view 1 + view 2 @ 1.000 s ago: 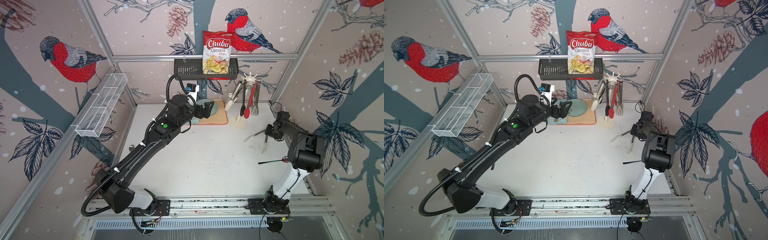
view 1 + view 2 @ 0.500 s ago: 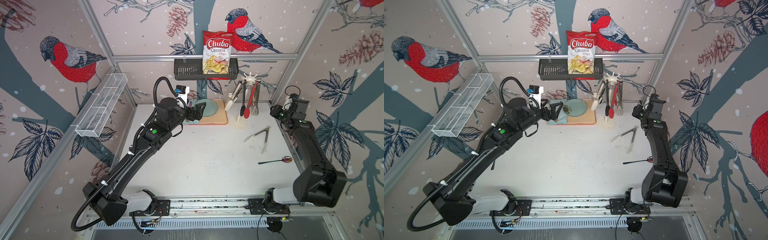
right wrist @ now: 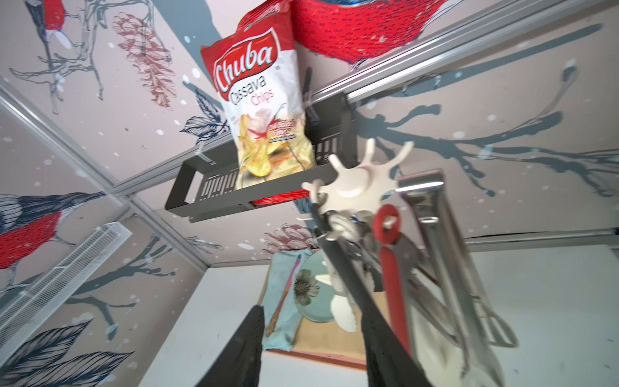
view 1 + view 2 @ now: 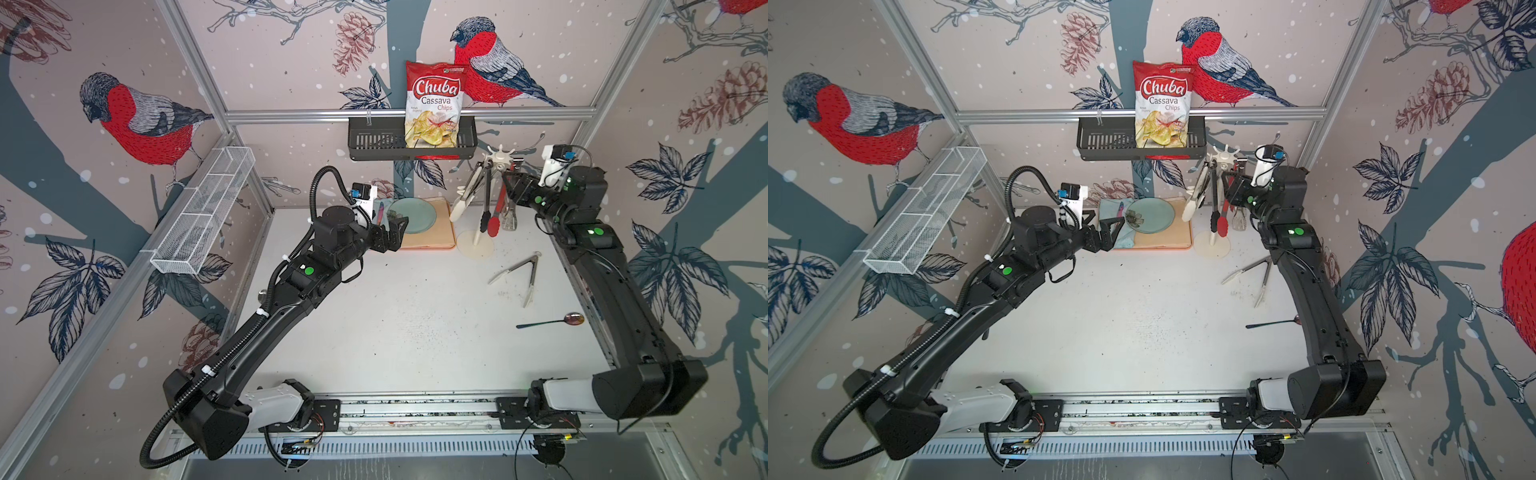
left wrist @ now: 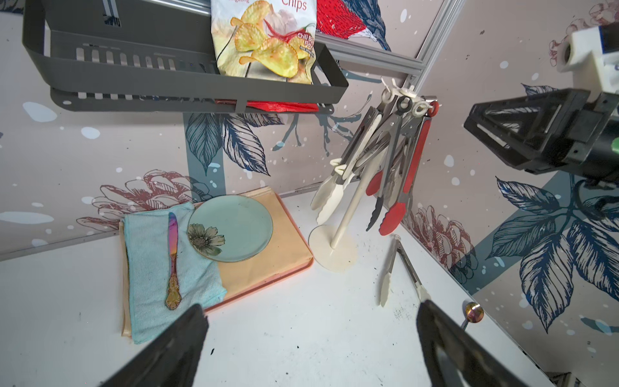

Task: Hang food tongs on kitchen utensil racks
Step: Adjust the rack at the center of the board.

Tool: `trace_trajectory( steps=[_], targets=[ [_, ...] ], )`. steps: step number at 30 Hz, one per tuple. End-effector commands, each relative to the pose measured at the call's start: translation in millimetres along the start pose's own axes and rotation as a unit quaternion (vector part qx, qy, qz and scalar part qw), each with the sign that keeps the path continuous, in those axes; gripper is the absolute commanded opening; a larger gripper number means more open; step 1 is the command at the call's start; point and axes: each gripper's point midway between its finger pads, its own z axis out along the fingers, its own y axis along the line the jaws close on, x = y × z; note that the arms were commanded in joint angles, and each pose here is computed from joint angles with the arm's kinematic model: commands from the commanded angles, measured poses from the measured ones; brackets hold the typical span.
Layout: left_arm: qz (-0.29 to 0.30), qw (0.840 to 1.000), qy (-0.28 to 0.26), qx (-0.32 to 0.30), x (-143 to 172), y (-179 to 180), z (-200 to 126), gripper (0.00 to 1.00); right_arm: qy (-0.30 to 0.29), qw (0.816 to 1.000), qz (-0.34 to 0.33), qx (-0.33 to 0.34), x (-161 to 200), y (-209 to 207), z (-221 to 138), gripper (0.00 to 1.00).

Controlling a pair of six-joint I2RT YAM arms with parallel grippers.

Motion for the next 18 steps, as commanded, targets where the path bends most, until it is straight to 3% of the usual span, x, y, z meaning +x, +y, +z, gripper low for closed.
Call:
trace_trajectory(
  steps=[1, 10, 18],
  targets=[
    [-0.006, 1.000, -0.022, -0.004, -8.7, 1.5, -5.4, 0.96, -0.007, 0.999, 0.030, -0.040, -10.3, 24.9, 9.7, 0.47],
    [-0.005, 1.000, -0.022, -0.011, -5.3, 5.1, -15.8, 0.96, -0.015, 0.998, 0.052, -0.016, -27.7, 28.7, 25.8, 0.37],
    [-0.002, 1.000, -0.024, -0.016, -4.8, 7.6, -21.4, 0.96, 0.009, 0.991, 0.133, 0.017, -34.6, -2.4, 25.6, 0.30]
  ],
)
